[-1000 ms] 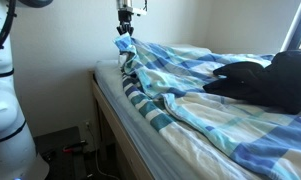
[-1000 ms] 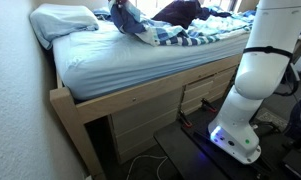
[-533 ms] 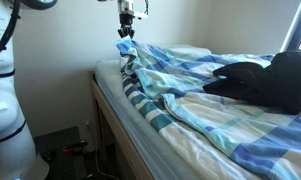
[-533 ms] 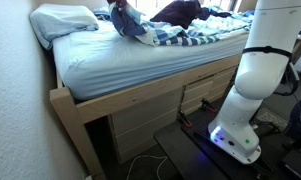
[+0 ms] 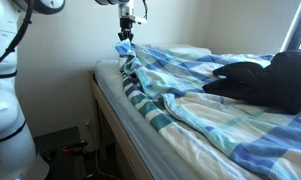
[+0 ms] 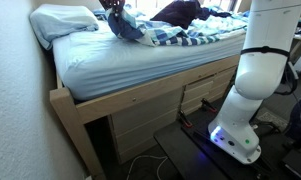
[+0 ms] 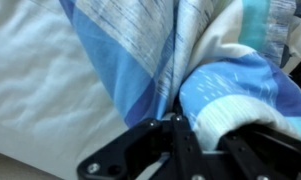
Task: Spread the bed
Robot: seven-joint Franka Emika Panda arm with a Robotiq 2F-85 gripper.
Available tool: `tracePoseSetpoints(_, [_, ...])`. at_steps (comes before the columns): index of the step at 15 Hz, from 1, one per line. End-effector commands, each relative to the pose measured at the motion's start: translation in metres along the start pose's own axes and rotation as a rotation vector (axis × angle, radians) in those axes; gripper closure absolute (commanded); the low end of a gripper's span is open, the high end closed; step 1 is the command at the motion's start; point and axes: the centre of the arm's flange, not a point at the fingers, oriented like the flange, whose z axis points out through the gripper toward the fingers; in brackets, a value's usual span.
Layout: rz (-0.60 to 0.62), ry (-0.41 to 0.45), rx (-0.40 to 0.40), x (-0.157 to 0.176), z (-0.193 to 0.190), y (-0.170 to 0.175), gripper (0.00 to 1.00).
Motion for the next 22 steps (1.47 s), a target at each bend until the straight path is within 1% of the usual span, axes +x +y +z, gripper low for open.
tracePoseSetpoints(1, [-0.152,0.083,0.019,0.042,-0.02,0.013,0.97])
tracePoseSetpoints(6, [-0.288,0.107,0.061,0.063,-0.026,0.023,0.97])
tracePoseSetpoints(10, [-0.379,0.125,0.113,0.079,-0.025,0.031,0.97])
tracePoseSetpoints(13, [-0.443,0.129,0.135,0.088,-0.025,0.034,0.97])
tracePoseSetpoints(18, [-0.539,0.126,0.149,0.096,-0.024,0.041,0.97])
tracePoseSetpoints(22, [-0.597,0.142,0.166,0.096,-0.018,0.045,0.97])
